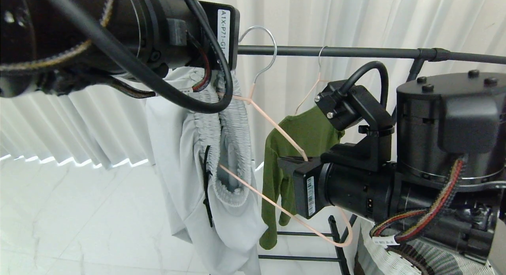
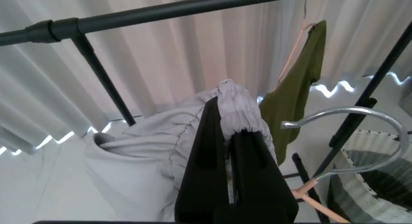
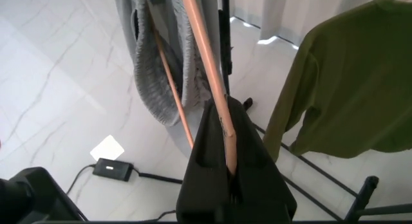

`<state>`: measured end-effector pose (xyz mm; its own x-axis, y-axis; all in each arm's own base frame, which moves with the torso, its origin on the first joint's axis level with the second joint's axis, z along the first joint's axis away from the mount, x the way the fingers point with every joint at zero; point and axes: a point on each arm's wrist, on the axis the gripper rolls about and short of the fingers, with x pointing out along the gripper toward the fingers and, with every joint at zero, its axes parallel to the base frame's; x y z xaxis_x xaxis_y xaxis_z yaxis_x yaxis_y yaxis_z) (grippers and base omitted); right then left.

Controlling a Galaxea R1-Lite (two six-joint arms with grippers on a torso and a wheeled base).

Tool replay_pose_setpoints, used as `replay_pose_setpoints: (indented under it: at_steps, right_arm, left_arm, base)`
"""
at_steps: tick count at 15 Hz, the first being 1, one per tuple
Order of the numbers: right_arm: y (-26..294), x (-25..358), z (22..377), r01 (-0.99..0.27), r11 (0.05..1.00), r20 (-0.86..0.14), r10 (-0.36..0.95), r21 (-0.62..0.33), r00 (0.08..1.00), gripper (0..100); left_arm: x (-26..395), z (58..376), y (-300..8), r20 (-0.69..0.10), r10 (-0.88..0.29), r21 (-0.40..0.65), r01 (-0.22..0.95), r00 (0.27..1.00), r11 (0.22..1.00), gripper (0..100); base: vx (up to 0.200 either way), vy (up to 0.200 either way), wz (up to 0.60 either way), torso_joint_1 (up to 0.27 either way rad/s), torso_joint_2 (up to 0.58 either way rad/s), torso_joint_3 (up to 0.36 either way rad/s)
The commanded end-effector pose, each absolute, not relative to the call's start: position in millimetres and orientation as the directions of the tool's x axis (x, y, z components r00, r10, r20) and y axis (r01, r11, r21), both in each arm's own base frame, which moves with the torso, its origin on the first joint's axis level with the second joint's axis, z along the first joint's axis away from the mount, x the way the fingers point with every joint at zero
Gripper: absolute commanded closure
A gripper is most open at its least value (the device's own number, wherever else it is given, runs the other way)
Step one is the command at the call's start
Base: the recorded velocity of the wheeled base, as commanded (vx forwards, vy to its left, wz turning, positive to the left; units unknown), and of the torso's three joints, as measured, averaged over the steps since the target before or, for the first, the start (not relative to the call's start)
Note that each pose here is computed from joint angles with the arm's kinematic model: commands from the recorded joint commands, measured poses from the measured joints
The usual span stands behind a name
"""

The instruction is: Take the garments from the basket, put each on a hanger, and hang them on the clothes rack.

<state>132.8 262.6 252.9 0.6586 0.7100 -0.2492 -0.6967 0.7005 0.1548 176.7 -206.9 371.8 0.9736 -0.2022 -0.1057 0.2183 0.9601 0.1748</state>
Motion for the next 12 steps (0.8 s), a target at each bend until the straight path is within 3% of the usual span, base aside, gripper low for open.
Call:
replay_pose_setpoints:
  at_steps: [1, 5, 12]
  right_arm:
    - [260, 135, 254, -0.673, 0.720, -0.244, 0.692, 0.169, 0.679, 100]
    - [254, 136, 260, -0.645, 0.737, -0.223, 0.676, 0.200, 0.703, 100]
    - [240, 142, 270, -0.597, 0.776, -0.189, 0.629, 0.202, 0.754, 100]
  left_arm:
    - [174, 373, -206, -0.102, -0.206, 0.174, 0.221, 0.973, 0.960, 100]
    - [152, 366, -213, -0.123, -0.288, 0.200, 0.308, 0.950, 0.930, 100]
    - [149, 358, -212, -0.145, -0.293, 0.216, 0.319, 0.945, 0.923, 100]
  base:
    - [0.000, 0.000, 0.00, 0.000, 0.00, 0.000]
    - [0.000, 0.000, 0.00, 0.000, 0.00, 0.000]
    - [0.000, 0.000, 0.00, 0.000, 0.00, 0.000]
